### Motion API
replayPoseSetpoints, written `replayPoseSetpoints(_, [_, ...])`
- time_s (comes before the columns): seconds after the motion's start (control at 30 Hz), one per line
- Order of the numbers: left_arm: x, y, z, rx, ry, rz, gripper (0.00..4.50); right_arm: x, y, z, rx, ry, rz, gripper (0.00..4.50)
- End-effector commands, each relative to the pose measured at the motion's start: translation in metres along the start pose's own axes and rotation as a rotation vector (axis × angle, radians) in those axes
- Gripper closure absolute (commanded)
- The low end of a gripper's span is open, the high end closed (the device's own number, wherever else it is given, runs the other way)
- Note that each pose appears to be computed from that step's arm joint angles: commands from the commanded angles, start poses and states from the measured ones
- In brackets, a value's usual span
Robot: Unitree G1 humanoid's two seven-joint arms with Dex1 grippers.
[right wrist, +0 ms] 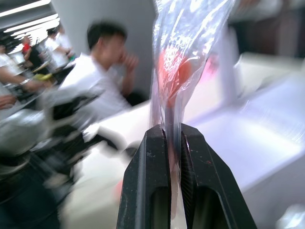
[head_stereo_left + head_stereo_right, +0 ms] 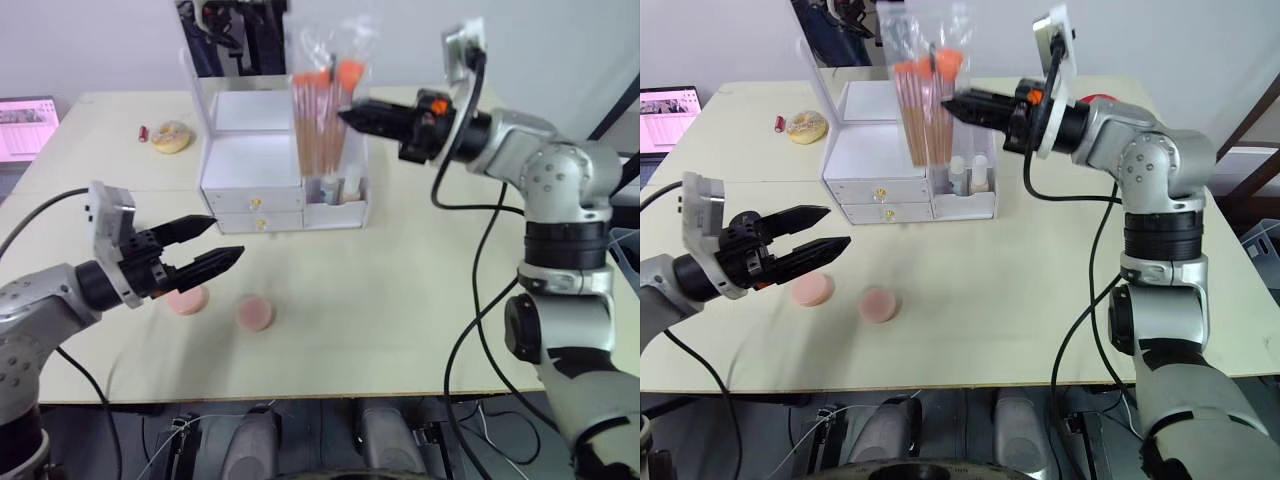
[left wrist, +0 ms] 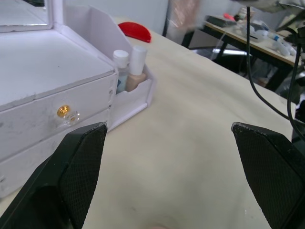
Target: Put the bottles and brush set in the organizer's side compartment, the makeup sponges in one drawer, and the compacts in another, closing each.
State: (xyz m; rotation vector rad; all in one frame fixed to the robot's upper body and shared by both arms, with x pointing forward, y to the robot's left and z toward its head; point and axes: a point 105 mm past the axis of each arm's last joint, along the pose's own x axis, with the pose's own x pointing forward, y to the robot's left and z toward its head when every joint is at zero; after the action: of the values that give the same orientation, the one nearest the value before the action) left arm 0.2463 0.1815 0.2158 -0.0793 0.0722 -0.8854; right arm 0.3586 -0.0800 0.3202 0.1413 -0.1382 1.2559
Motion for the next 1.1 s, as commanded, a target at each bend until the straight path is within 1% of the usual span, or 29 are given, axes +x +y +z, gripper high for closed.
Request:
replayPoseSetpoints(0.03, [-0.002, -0.006, 0.012, 0.047, -0.030, 0.004, 0.10, 0.005, -0.024, 0.018, -0.091, -0.096, -0.064, 4.50])
replayPoseSetpoints(0.13, [0.000, -0.006, 0.012, 0.048, -0.030, 0.007, 0.10, 0.013, -0.043, 0.015, -0.115, -0.109, -0.111, 4.50])
replayPoseSetpoints(0.27, [0.005, -0.009, 0.014, 0.054, -0.037, -0.004, 0.10, 0.027, -0.060, -0.005, -0.123, -0.056, -0.136, 4.50])
replayPoseSetpoints(0.47, [0.007, -0.012, 0.017, 0.061, -0.047, -0.005, 0.10, 0.041, -0.068, -0.047, -0.136, 0.077, -0.157, 4.50])
replayPoseSetpoints(0.7, [0.006, -0.013, 0.020, 0.070, -0.052, 0.005, 0.10, 0.044, -0.073, -0.075, -0.122, 0.158, -0.207, 4.50])
replayPoseSetpoints(0.83, [0.005, -0.014, 0.020, 0.070, -0.053, 0.012, 0.10, 0.044, -0.076, -0.074, -0.105, 0.143, -0.238, 4.50])
replayPoseSetpoints(0.97, [0.005, -0.015, 0.019, 0.068, -0.055, 0.014, 0.10, 0.040, -0.080, -0.053, -0.095, 0.078, -0.262, 4.50])
replayPoseSetpoints(1.1, [0.004, -0.016, 0.019, 0.066, -0.055, 0.017, 0.10, 0.030, -0.082, -0.032, -0.100, 0.034, -0.256, 4.50])
